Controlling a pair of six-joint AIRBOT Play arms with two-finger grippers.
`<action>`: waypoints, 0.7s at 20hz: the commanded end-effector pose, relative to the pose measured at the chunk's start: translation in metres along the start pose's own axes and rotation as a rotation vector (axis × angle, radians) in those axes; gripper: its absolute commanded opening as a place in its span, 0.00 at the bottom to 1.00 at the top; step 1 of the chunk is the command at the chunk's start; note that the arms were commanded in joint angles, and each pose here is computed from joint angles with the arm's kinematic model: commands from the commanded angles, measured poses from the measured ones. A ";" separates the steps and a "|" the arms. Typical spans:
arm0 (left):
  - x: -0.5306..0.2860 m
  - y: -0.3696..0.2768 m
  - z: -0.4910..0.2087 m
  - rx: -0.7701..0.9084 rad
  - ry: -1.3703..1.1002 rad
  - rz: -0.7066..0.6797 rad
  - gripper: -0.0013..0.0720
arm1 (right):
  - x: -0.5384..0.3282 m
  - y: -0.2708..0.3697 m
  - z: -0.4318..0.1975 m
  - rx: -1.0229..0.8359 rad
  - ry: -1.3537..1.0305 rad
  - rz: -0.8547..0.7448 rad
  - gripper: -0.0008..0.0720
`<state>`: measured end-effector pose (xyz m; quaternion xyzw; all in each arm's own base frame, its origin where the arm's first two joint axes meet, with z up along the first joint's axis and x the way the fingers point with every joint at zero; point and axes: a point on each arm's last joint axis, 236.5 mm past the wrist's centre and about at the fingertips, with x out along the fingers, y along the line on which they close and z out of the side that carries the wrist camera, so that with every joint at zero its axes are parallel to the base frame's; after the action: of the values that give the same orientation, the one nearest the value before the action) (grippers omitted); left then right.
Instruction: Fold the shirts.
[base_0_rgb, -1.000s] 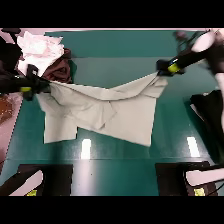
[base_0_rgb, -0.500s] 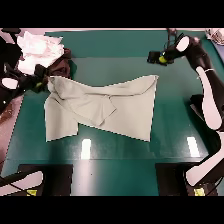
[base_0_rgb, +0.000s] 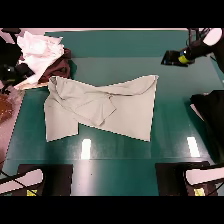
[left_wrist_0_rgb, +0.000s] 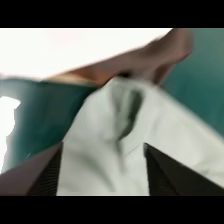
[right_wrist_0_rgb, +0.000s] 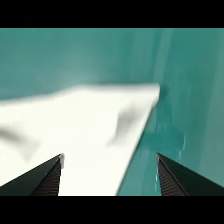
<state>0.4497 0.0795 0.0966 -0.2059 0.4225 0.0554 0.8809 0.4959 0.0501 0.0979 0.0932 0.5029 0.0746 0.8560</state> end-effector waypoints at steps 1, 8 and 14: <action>-0.005 0.037 -0.042 0.058 0.186 0.073 0.73 | -0.008 -0.008 -0.065 0.027 0.112 -0.006 0.91; 0.063 0.039 -0.099 0.049 0.445 -0.041 0.84 | -0.029 0.023 -0.143 0.140 0.155 0.195 0.91; 0.100 0.057 -0.120 0.150 0.516 -0.059 0.99 | -0.046 0.013 -0.183 0.196 0.122 0.198 0.91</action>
<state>0.4110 0.0729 -0.0473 -0.1800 0.6191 -0.0364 0.7636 0.3319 0.0701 0.0564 0.2042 0.5545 0.1175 0.7981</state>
